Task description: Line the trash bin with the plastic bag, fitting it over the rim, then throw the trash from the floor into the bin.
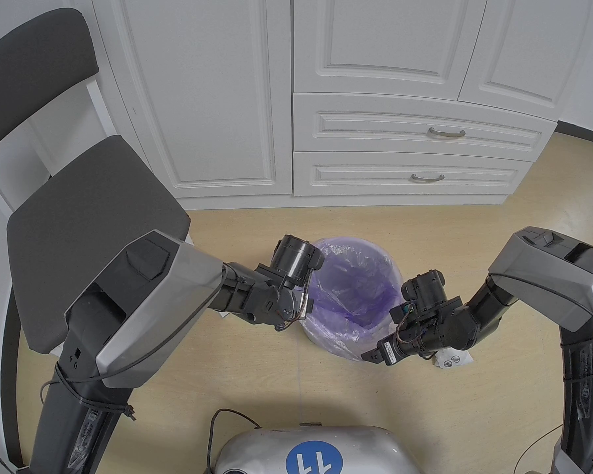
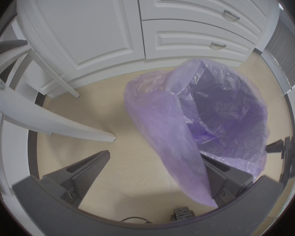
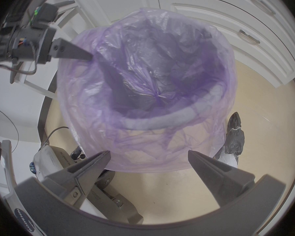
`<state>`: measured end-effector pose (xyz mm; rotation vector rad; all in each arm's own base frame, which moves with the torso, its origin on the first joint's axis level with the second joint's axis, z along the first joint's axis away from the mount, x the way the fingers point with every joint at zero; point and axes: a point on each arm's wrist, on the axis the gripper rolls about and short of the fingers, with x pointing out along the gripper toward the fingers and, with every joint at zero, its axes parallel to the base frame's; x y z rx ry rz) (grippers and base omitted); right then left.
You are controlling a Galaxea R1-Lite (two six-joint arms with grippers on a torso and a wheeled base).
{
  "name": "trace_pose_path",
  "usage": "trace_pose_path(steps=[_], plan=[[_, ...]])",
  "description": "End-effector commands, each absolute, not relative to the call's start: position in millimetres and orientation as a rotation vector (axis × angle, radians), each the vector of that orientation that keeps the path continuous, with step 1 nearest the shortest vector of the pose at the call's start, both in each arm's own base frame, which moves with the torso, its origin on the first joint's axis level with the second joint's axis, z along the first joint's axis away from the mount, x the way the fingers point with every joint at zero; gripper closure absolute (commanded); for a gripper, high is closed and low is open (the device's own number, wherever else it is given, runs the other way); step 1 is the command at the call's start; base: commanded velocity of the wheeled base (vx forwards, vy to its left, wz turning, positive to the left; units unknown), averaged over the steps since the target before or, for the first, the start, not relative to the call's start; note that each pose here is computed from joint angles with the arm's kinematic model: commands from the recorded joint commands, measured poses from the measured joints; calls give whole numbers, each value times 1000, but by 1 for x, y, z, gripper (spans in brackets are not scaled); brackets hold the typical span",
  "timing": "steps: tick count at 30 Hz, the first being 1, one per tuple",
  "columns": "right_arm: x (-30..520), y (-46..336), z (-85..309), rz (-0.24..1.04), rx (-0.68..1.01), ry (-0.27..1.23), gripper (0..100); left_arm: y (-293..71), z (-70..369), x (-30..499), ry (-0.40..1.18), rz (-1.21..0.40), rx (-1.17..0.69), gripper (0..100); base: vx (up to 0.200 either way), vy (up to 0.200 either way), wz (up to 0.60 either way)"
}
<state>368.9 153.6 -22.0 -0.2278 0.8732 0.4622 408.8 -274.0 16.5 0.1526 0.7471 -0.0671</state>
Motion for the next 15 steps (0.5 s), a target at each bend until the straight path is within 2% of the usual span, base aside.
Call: trace_pose_path(steps=[1,8,15], plan=[[378,149,-35,439,-220,893,0,-265,7,405,785,-44,161,0,0,0,0],[383,144,-40,423,-215,922,0,-250,-8,417,793,-5,114,0,0,0,0],[389,136,-44,401,-208,934,0,-241,-24,438,683,5,36,0,0,0,0]])
